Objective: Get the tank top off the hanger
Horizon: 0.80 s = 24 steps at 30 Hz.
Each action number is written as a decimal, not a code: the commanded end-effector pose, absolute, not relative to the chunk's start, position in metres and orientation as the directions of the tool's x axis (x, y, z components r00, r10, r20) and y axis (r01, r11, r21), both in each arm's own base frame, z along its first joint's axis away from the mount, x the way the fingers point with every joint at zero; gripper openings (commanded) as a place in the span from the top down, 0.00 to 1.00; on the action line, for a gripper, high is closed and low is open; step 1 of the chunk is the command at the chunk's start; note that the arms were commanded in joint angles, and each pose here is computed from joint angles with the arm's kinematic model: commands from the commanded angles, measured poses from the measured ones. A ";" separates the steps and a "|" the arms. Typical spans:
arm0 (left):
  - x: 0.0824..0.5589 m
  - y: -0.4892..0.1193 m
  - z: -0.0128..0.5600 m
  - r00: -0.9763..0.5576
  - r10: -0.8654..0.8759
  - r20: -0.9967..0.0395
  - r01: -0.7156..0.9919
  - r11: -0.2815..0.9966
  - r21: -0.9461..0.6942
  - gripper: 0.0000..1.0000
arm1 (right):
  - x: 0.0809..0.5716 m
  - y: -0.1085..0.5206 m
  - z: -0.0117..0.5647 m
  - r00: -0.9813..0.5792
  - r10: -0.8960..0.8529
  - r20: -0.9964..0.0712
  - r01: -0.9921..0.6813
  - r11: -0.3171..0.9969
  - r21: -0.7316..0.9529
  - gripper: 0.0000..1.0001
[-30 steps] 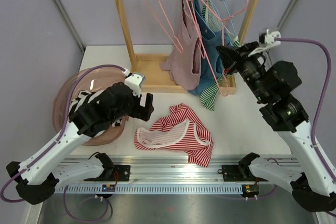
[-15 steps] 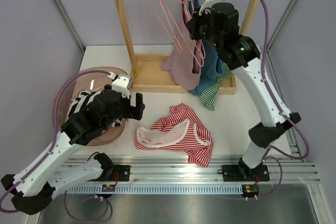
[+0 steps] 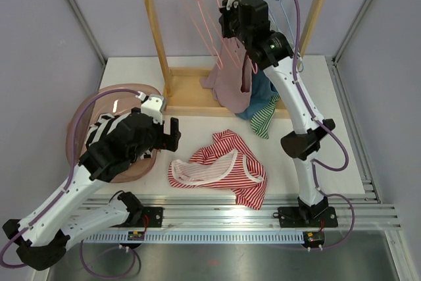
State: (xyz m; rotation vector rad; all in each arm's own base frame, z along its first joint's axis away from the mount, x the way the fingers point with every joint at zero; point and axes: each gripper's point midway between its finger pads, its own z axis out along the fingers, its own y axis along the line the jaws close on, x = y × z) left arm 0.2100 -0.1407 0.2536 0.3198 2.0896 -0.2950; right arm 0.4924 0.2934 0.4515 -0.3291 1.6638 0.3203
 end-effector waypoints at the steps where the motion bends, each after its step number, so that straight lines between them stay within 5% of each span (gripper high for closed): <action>1: 0.213 -0.146 0.263 -0.465 0.088 -0.881 0.367 0.925 -0.101 0.01 | 0.498 0.290 0.493 0.033 0.006 -0.999 -0.377 0.926 -0.007 1.00; 6: 0.211 -0.148 0.264 -0.467 0.083 -0.880 0.381 0.917 -0.116 0.01 | 0.497 0.298 0.482 0.001 0.002 -1.000 -0.418 0.909 0.002 0.98; 11: 0.208 -0.157 0.267 -0.486 0.064 -0.871 0.402 0.902 -0.158 0.01 | 0.487 0.299 0.486 -0.013 0.019 -1.000 -0.443 0.896 0.023 0.70; 19: 0.209 -0.177 0.280 -0.520 -0.003 -0.854 0.411 0.876 -0.253 0.01 | 0.431 0.273 0.538 0.027 0.083 -0.996 -0.472 0.879 0.060 0.48; 21: 0.209 -0.187 0.278 -0.529 -0.004 -0.849 0.423 0.866 -0.268 0.01 | 0.406 0.257 0.554 0.025 0.126 -0.992 -0.473 0.875 0.099 0.35; 23: 0.210 -0.203 0.271 -0.544 0.009 -0.839 0.430 0.862 -0.269 0.01 | 0.377 0.241 0.566 0.031 0.159 -0.987 -0.485 0.866 0.124 0.06; 24: 0.211 -0.210 0.266 -0.551 0.020 -0.834 0.434 0.861 -0.265 0.01 | 0.367 0.236 0.568 0.032 0.167 -0.985 -0.491 0.861 0.130 0.01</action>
